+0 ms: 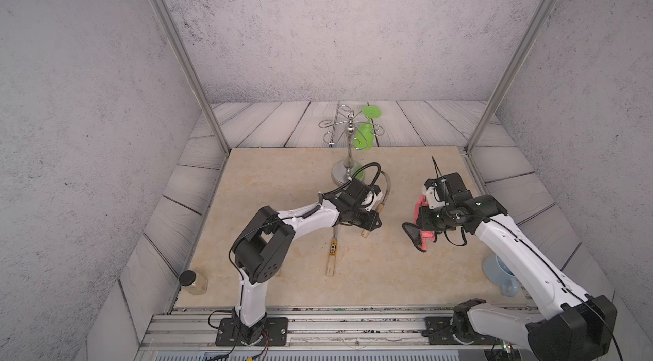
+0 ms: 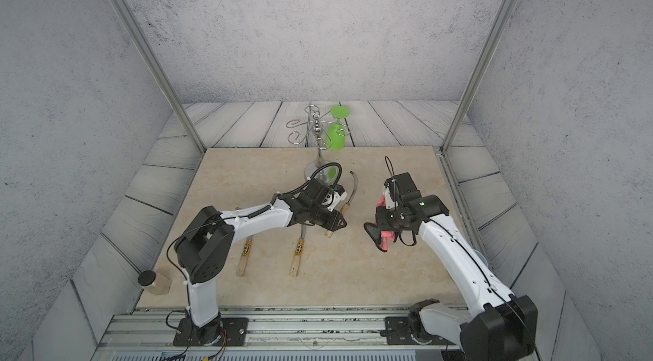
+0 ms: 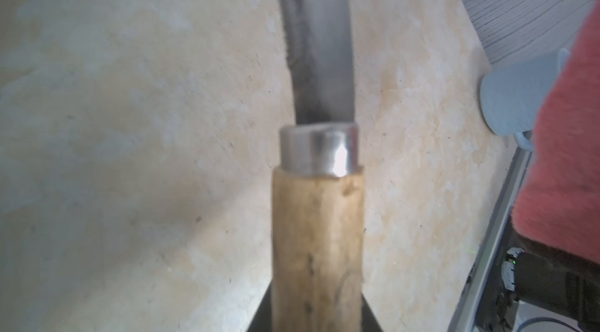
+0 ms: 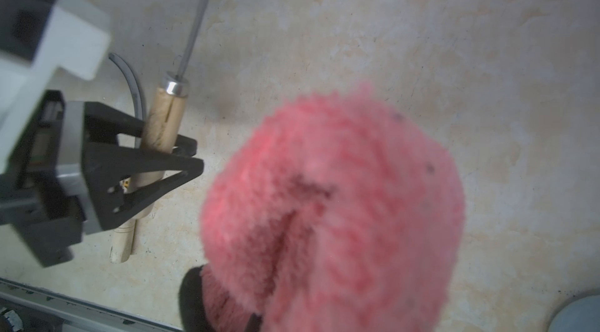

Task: Wipe small sickles with rags
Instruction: Place the small sickle at the center of the board.

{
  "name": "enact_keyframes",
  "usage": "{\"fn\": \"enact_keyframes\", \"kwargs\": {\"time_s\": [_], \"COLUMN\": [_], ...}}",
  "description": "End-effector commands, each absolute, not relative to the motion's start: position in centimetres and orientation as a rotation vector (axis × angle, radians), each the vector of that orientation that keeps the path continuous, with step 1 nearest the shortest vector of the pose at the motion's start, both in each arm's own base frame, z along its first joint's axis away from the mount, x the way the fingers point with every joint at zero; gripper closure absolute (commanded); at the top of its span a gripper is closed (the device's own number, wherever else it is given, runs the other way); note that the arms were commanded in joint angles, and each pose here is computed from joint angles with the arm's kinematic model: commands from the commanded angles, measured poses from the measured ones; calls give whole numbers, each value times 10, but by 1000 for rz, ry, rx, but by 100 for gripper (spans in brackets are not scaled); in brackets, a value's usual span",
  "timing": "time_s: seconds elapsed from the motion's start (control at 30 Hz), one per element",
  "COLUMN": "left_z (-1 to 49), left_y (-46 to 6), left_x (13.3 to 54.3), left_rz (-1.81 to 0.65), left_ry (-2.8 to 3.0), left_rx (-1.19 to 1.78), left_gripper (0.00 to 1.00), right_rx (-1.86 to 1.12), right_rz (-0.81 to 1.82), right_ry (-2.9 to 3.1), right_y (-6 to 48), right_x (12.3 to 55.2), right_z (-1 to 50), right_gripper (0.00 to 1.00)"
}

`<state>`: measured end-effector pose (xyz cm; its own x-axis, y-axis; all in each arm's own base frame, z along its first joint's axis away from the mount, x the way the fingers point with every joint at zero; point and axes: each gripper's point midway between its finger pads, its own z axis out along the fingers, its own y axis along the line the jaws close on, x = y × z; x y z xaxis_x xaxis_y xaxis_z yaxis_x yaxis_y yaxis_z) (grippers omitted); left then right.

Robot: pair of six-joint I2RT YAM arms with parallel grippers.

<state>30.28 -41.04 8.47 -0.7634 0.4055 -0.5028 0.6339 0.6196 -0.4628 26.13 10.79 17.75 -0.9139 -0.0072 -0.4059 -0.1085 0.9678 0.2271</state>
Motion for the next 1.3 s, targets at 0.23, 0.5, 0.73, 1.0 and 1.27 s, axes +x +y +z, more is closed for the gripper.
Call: {"fn": "enact_keyframes", "kwargs": {"time_s": [0.23,0.5,0.73,1.0,1.27], "left_z": [51,33,27,20,28], "left_y": [-422,-434,-445,-454,-457], "left_x": [352,380,399,413,418], "left_rz": [-815,-767,-760,-765,-785], "left_ry": [2593,2599,2605,2611,2599], "left_rx": [845,853,858,854,837], "left_gripper": [100,97,86,73,64], "right_rx": [-99,-86,-68,-56,-50], "right_rz": [368,389,418,435,428], "right_ry": [2708,2721,2727,2731,2754], "right_y": [104,102,102,100,98], "right_x": [262,267,269,271,270], "right_z": [173,164,156,153,146], "right_gripper": [86,85,84,82,82]}}
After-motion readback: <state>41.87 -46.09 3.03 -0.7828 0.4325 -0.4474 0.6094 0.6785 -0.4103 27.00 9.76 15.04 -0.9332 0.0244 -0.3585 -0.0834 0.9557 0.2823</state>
